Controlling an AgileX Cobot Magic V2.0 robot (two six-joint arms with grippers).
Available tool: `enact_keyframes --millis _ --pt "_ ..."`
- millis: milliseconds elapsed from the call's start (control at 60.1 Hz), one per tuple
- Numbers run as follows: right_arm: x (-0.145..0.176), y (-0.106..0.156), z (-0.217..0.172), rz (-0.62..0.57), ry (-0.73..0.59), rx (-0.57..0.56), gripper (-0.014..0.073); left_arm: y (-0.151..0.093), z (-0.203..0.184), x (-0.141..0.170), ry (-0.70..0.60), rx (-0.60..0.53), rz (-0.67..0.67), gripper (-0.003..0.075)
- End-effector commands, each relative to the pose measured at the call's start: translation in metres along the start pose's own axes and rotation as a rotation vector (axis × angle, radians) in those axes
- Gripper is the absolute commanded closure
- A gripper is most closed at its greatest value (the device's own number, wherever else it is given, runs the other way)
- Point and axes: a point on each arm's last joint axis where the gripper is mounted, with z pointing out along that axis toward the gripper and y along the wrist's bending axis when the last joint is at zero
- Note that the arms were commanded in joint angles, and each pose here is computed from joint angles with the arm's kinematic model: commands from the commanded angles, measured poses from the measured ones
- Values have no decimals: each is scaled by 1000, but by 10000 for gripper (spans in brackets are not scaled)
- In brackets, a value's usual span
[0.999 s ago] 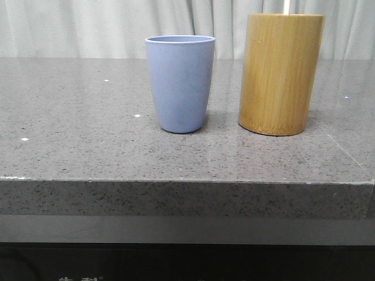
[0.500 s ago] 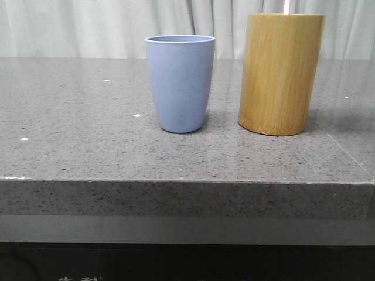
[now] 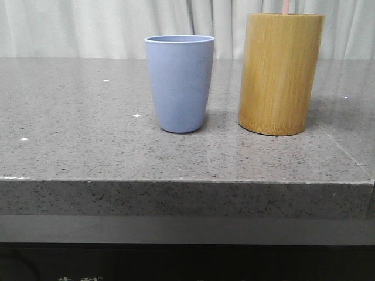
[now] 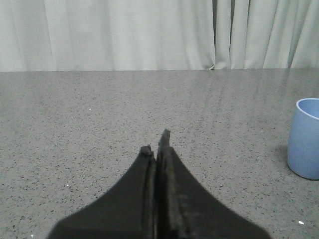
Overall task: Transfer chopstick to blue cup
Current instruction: 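Lift the pink chopstick out and move it over the blue cup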
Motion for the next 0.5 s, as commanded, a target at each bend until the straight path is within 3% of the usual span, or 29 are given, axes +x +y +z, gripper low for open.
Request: enact_keyframes --millis 0,100,200,333,483 --pt "-28 4 -17 -2 -149 -8 460 0 -2 -14 -97 -4 -21 739" --pt "-28 4 -17 -2 -154 -8 580 0 -2 -14 -97 -4 -21 739" --pt "-30 4 -19 -3 -171 -8 638 0 -2 -14 -97 -4 -21 739" --pt "-41 6 -34 -4 -240 -13 657 0 -2 -14 -97 -4 -21 739" --pt "-65 12 -73 -5 -412 -29 657 0 -2 -14 -97 -4 -21 739"
